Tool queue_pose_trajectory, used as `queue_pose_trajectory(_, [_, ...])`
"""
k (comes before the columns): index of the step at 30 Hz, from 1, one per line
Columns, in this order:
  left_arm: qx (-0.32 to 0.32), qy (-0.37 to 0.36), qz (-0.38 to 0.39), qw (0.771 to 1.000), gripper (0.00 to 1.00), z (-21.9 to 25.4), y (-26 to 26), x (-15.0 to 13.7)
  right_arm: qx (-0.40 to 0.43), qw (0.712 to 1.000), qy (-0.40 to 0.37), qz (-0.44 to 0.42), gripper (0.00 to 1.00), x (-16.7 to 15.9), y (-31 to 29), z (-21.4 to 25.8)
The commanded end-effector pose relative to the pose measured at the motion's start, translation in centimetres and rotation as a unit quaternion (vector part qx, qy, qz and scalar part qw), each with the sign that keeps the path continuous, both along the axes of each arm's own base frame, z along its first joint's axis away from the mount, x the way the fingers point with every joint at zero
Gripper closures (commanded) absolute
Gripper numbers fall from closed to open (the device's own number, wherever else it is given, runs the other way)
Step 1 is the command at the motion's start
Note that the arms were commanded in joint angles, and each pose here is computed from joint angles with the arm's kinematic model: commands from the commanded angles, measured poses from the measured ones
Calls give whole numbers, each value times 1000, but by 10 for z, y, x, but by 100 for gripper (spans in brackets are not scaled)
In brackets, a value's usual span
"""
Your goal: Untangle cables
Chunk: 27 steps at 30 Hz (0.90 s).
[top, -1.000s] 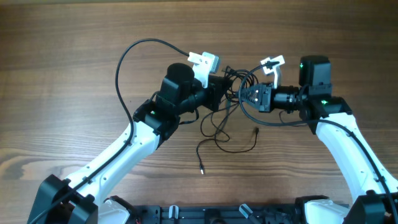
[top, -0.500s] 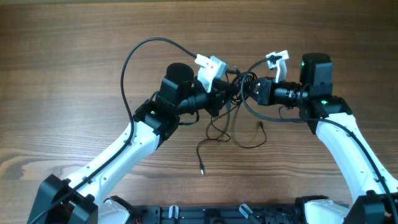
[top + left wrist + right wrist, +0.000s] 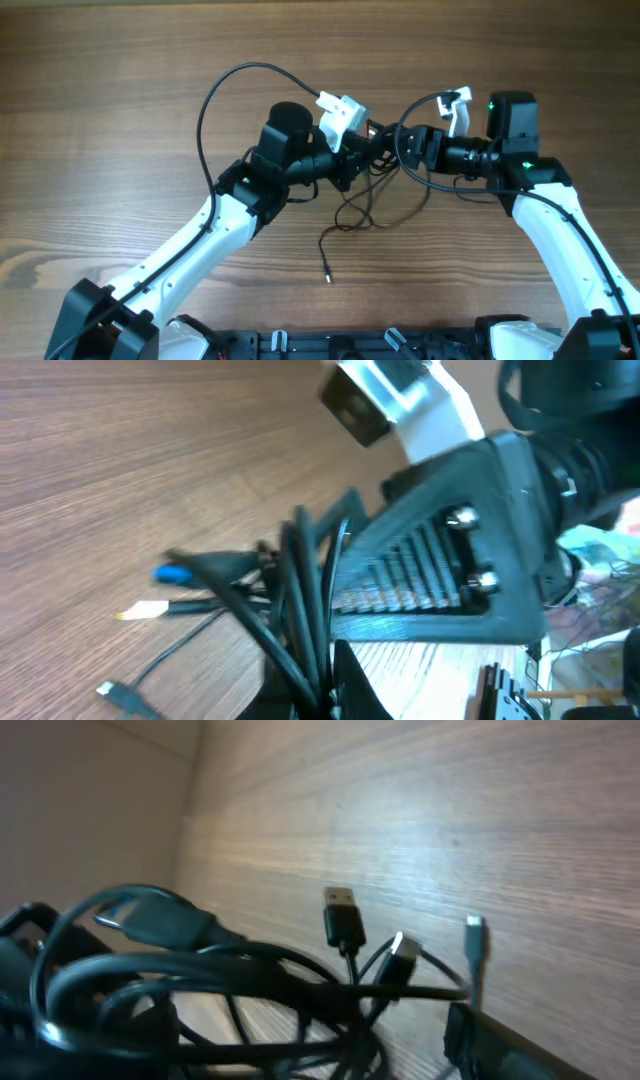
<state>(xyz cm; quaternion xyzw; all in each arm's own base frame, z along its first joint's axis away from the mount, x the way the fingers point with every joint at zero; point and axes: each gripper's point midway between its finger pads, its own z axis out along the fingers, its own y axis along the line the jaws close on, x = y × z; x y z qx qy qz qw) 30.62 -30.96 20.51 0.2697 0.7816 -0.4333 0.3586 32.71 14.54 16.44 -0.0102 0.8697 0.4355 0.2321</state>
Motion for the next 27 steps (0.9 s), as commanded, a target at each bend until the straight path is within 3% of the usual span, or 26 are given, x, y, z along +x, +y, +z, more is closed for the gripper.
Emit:
queue_pose_trajectory(1, [-8,-6,8,1000,96,3,20,14,-35,997,-72,4,9,2,-22,14])
queue_pose_trajectory(4, [-33,2,-39,999,96,10,19,2,-74,986,-139,44,7,1,-26,17])
queue_pose_trajectory(7, [-52,-5,-104,993,96,17,11,-18,-71,985,-147,55,8,0,-24,17])
queue_pose_trajectory(13, [-67,-8,-163,984,96,22,-2,-43,-59,976,-185,102,9,-6,-10,23])
queue_pose_trajectory(18, [-71,-7,-179,981,96,23,-7,-51,-4,961,-221,165,37,-19,7,34])
queue_pose_trajectory(21, [-69,-7,-174,982,96,23,-6,-49,24,952,-239,190,85,-28,13,43])
queue_pose_trajectory(22, [-68,-8,-172,983,95,22,-6,-48,13,954,-236,184,95,-25,11,40])
queue_pose_trajectory(25, [-62,-11,-158,985,80,20,-5,-43,-38,967,-203,147,96,-15,0,22])
queue_pose_trajectory(27, [-58,-13,-147,987,65,19,-3,-38,-54,974,-184,123,96,-9,-6,16])
